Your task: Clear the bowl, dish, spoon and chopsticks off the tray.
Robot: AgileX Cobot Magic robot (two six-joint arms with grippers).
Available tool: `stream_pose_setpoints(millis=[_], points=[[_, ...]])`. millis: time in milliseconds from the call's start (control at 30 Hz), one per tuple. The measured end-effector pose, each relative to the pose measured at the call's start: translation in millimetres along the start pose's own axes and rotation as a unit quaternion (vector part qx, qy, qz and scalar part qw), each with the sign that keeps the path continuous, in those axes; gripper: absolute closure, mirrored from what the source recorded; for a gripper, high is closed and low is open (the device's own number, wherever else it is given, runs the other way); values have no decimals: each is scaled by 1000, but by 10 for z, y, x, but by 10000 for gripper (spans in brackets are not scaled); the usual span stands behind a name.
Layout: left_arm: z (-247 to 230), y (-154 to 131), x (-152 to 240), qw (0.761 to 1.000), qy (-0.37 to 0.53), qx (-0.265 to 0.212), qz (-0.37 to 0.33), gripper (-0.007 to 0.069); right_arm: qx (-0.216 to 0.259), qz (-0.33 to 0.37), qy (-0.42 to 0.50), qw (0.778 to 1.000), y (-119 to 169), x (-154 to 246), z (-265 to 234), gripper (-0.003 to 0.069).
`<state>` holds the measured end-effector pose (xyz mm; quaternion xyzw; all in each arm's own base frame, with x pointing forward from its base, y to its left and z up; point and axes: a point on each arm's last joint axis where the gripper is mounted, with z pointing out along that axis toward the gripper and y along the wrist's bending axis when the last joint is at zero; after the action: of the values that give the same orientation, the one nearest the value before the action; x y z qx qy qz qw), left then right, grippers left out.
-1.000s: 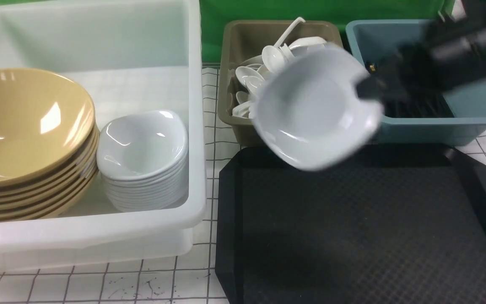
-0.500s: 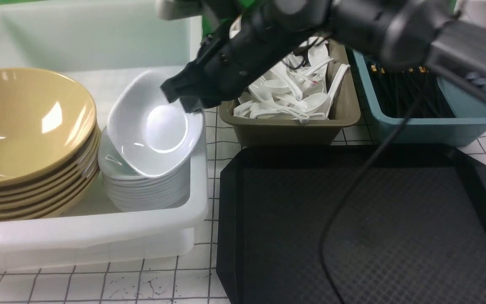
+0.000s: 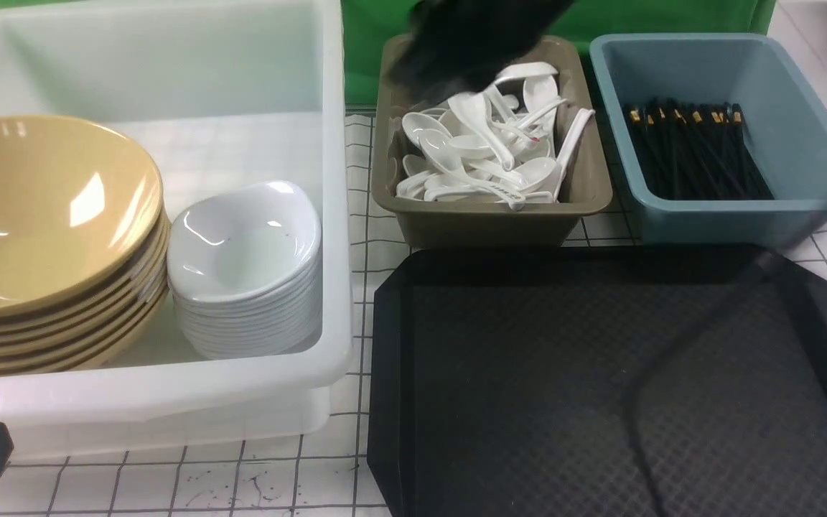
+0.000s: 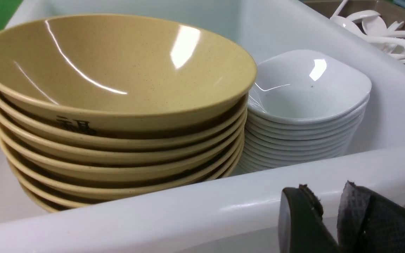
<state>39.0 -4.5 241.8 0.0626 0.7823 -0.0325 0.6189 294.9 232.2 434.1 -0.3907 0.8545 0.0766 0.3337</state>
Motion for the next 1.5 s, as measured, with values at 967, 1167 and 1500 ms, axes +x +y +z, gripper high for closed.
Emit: stream_pose_setpoints(millis=[967,1167,1500], points=[[0,-5,3,1000,2,3,-4,504,56,18,34,998,286,2668,-58,620],[0,-7,3,1000,2,4,-6,504,194,63,-190,960,319,3347,-507,618],[2,-10,7,1000,3,5,-9,504,306,194,-292,885,461,4122,-219,617]])
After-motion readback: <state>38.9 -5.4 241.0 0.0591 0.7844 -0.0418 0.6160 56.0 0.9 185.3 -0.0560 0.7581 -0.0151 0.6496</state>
